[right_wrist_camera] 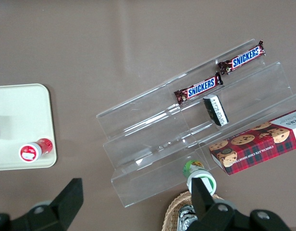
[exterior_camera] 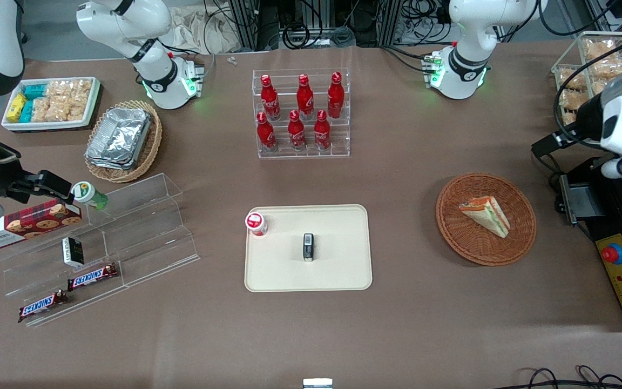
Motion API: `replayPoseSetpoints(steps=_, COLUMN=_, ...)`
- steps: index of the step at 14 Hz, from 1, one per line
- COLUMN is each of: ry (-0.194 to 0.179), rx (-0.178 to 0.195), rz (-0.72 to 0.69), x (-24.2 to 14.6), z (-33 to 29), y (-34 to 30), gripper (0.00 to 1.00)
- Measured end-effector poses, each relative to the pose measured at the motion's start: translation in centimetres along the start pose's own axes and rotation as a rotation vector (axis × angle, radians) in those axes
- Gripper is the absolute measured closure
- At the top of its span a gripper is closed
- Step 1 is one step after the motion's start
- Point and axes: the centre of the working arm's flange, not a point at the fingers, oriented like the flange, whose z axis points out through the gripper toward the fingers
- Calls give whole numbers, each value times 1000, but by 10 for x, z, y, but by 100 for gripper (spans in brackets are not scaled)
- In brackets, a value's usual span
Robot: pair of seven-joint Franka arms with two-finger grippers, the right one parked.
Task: Place sandwich from basket to tray
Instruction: 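Move the left gripper over the wicker basket holding the sandwich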
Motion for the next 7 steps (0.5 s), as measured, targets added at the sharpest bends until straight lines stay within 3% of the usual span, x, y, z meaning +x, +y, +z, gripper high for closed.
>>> replayPoseSetpoints(steps=5, ry=3, rx=-14, rz=-103, x=20, z=73, y=-29, gripper=0)
replayPoseSetpoints(steps=7, ry=23, rx=-34, rz=-166, x=25, z=108, y=-44, gripper=0)
